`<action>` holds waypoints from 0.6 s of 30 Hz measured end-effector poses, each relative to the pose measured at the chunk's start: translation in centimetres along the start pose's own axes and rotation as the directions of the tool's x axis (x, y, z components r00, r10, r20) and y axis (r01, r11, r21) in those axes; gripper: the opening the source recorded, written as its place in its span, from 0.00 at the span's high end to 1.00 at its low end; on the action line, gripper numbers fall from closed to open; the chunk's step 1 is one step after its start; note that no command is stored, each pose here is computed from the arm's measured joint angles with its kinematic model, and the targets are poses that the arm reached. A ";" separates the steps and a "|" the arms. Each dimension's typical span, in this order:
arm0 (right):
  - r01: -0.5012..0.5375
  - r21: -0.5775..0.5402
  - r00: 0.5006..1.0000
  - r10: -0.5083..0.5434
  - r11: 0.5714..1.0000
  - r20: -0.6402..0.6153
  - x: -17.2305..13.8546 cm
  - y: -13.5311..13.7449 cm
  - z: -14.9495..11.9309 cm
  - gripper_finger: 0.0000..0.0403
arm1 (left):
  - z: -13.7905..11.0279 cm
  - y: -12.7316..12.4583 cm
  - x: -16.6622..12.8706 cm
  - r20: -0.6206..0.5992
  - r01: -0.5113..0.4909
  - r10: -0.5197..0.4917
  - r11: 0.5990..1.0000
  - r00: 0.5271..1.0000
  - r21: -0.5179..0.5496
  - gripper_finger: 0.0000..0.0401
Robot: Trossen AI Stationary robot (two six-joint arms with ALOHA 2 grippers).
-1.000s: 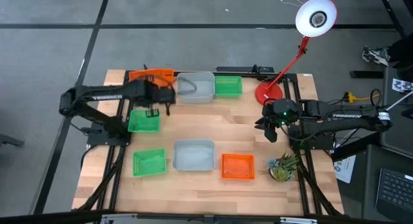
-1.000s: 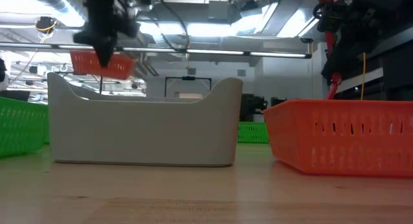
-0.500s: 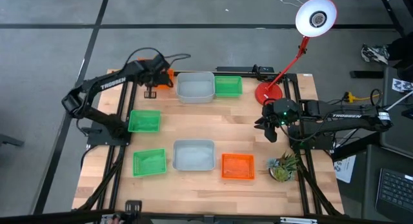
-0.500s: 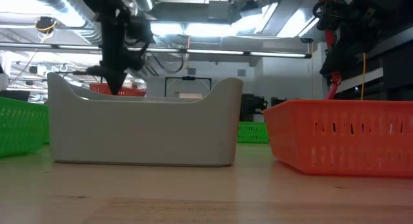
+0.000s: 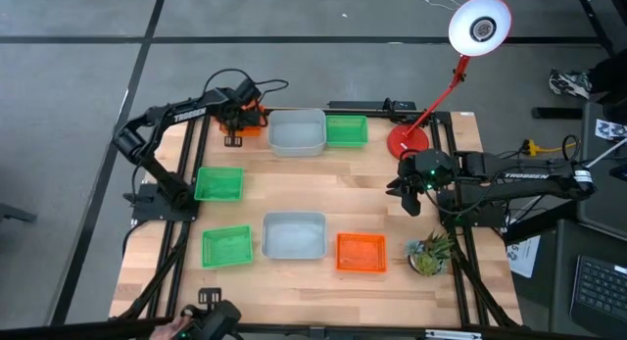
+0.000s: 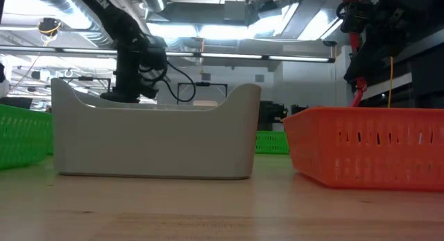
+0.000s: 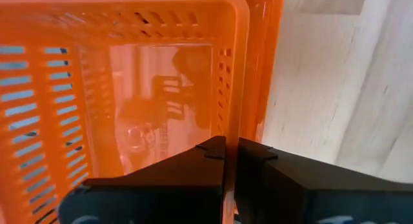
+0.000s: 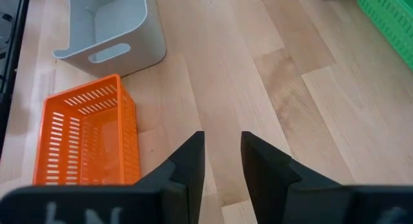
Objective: Stack baskets by color
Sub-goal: Stack the center orange bin on the top left orange bin
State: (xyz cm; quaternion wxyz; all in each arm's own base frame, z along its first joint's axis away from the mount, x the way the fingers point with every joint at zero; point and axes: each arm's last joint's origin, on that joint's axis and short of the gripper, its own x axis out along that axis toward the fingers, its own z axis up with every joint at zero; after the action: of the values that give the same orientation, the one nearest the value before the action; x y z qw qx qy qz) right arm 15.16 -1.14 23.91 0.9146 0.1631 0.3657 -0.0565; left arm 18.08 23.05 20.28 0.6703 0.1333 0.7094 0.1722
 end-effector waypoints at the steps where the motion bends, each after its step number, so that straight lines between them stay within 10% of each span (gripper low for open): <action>1: 0.000 0.000 1.000 0.000 1.000 0.000 0.0 0.0 0.0 0.75 | 0.2 -0.1 0.0 0.004 0.000 0.000 1.000 1.000 0.008 1.00; 18: 0.001 0.000 1.000 -0.001 1.000 -0.002 0.0 0.0 0.0 0.75 | 1.3 -0.6 -0.3 0.098 0.024 -0.026 0.999 0.995 0.026 1.00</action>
State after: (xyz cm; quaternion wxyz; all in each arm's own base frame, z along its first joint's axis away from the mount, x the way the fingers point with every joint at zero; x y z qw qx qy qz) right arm 15.14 -1.13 23.90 0.9142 0.1631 0.3667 -0.0566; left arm 19.39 22.46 20.25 0.7048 0.1411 0.6792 0.1484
